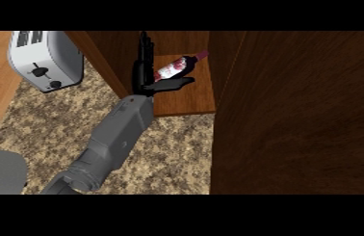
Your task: Pick up the wine, place it into the cabinet and close the cabinet
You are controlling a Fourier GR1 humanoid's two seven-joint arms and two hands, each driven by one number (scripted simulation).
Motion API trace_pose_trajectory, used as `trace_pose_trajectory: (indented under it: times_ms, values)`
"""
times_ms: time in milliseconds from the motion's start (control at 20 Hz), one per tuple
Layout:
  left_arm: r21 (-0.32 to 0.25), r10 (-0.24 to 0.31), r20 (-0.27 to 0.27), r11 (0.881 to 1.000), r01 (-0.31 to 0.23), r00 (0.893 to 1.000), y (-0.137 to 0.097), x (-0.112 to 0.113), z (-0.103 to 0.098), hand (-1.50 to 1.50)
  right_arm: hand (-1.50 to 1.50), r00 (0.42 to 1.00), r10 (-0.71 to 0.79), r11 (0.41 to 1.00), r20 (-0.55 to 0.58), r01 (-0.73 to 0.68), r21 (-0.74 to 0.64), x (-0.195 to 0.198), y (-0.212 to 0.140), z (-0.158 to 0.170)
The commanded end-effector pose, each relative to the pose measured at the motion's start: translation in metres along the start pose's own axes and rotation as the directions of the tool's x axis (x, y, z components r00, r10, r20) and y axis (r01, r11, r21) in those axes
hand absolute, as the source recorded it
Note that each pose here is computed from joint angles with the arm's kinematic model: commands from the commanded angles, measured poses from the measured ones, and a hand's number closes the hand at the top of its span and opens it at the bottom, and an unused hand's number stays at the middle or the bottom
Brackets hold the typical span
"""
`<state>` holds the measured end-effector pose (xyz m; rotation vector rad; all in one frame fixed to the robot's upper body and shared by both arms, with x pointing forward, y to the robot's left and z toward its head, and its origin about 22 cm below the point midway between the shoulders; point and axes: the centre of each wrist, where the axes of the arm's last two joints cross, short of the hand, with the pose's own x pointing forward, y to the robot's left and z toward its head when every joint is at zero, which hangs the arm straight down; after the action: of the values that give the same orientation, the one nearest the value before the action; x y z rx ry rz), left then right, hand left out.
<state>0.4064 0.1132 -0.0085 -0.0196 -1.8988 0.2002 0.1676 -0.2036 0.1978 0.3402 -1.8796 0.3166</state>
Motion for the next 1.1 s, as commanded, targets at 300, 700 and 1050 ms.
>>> trace_pose_trajectory:
  times_ms: [300,700,1050]
  values:
    - [-0.005,0.022,-0.050,1.000,-0.022,0.999,-0.019,-0.010,0.073,-1.50,-1.50,0.999,0.021,0.999,0.035,-0.020,-0.034,0.009,0.006,0.014]
    - [-0.029,0.040,-0.017,0.999,-0.041,0.999,-0.061,0.028,0.129,-1.50,-1.50,0.999,0.046,0.997,0.021,-0.044,-0.066,0.001,-0.013,0.028]
    - [-0.045,0.092,-0.006,0.995,-0.092,0.996,-0.039,0.048,0.178,-1.50,-1.50,0.999,0.039,0.996,0.020,-0.037,-0.077,0.018,-0.014,0.028]
